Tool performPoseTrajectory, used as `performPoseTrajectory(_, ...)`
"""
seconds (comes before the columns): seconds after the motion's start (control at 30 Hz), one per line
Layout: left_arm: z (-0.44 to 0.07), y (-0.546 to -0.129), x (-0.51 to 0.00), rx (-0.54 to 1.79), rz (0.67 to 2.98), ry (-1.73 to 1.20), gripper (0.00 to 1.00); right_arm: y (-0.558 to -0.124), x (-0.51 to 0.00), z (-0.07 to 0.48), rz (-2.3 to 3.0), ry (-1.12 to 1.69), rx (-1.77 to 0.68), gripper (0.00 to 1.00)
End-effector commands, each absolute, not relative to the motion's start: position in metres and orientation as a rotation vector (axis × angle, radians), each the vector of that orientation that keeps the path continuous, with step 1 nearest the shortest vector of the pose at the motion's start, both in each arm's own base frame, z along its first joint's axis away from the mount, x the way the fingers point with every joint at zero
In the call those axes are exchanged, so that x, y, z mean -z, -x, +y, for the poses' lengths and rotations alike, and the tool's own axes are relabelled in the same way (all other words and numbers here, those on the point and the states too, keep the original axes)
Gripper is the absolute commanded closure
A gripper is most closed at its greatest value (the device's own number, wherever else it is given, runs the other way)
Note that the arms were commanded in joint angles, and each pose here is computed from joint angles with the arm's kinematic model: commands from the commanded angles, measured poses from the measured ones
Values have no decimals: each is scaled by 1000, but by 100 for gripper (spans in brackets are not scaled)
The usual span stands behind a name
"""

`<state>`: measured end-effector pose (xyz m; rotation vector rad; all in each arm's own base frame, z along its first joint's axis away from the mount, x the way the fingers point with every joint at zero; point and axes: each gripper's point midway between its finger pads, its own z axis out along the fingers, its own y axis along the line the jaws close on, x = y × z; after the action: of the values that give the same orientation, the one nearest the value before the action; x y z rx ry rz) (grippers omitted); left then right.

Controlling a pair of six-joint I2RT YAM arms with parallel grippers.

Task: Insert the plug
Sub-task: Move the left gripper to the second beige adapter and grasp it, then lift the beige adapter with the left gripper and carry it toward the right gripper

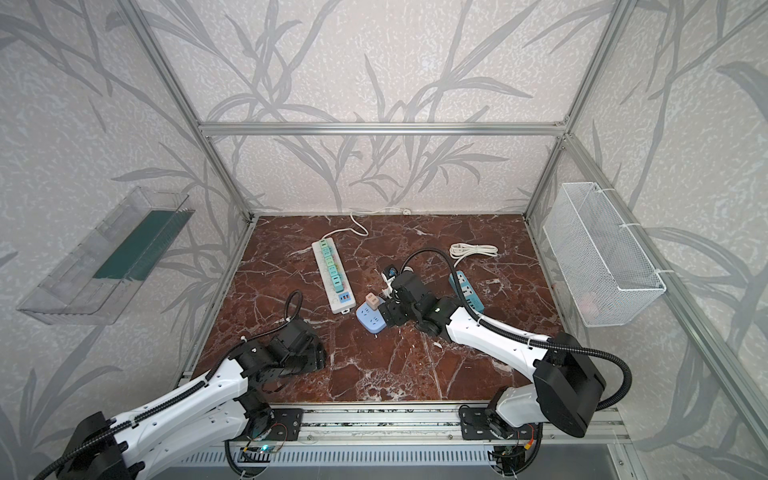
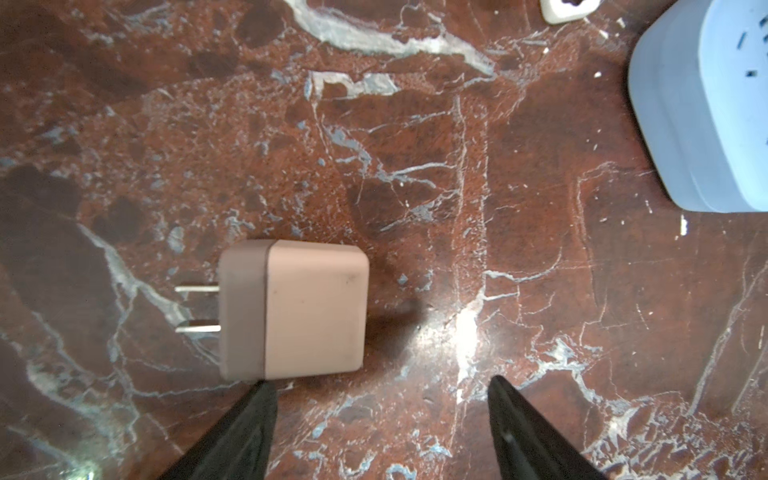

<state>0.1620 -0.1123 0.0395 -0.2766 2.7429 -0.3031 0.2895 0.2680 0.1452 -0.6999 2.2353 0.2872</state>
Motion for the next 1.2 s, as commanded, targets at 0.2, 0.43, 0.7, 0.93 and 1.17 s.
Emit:
performPoseTrajectory(0.2, -135, -186, -37, 350, 2711, 220, 20, -293, -148, 262, 2220, 689, -248, 6)
performPoseTrajectory(0.43, -147, -217, -33, 303, 2658, 173, 19, -293, -152, 259, 2211, 684, -233, 6)
performPoseTrajectory(0.7, -149, -247, -47, 177, 2635, 144, 19, -293, -154, 257, 2206, 681, -236, 6)
performPoseTrajectory(0.93, -124, -247, -84, 55, 2574, 180, 11, -296, -154, 254, 2183, 617, -240, 10)
performPoseTrajectory(1.17, -91, -232, -80, 31, 2601, 238, 1, -298, -142, 259, 2192, 606, -259, 24)
